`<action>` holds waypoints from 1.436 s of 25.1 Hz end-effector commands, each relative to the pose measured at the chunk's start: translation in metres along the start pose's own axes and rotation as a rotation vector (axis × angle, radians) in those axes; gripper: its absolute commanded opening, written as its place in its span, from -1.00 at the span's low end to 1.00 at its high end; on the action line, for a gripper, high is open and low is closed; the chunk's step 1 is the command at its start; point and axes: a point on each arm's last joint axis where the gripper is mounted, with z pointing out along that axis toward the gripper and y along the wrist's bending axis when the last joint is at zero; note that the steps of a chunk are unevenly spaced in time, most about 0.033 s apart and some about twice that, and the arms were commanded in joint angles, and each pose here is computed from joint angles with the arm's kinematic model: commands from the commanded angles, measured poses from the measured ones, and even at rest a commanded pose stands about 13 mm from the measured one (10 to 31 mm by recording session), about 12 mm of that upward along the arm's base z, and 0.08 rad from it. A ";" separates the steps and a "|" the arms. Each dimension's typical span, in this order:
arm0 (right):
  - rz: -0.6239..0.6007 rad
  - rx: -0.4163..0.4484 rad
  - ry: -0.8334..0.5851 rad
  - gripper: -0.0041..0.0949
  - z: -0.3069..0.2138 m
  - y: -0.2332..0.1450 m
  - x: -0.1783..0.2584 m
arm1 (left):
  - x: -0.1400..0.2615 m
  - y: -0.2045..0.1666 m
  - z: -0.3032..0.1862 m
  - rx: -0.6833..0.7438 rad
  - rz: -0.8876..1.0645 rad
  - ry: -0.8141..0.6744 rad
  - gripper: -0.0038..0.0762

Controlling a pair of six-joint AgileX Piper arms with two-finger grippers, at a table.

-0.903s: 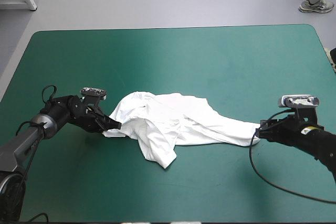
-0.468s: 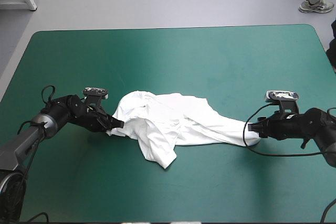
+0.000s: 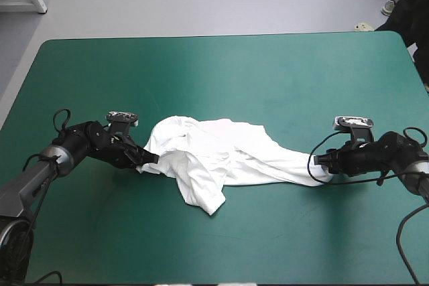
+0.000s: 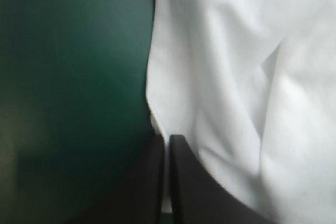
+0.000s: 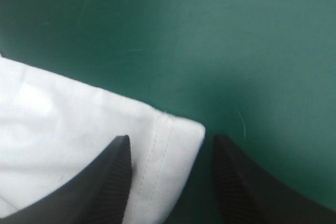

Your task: Fold the cloth

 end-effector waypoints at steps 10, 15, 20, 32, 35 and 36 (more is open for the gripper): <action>-0.035 -0.040 -0.103 -0.93 0.000 0.003 -0.018 | -0.003 -0.002 -0.005 -0.001 -0.003 -0.043 -0.86; -0.086 -0.031 -0.318 -0.93 -0.046 0.013 -0.062 | -0.031 -0.010 -0.052 -0.024 0.045 -0.244 -0.86; -0.169 -0.049 -0.558 -0.93 -0.123 0.034 -0.112 | -0.071 -0.025 -0.137 -0.051 0.122 -0.533 -0.86; -0.466 -0.075 -1.228 -0.93 -0.388 0.112 -0.123 | -0.073 -0.083 -0.416 -0.177 0.322 -1.247 -0.86; -0.551 -0.053 -1.395 -0.94 -0.448 0.132 -0.084 | -0.032 -0.099 -0.476 -0.199 0.363 -1.444 -0.86; -0.568 -0.049 -1.445 -0.94 -0.464 0.137 -0.071 | -0.019 -0.103 -0.491 -0.205 0.373 -1.503 -0.86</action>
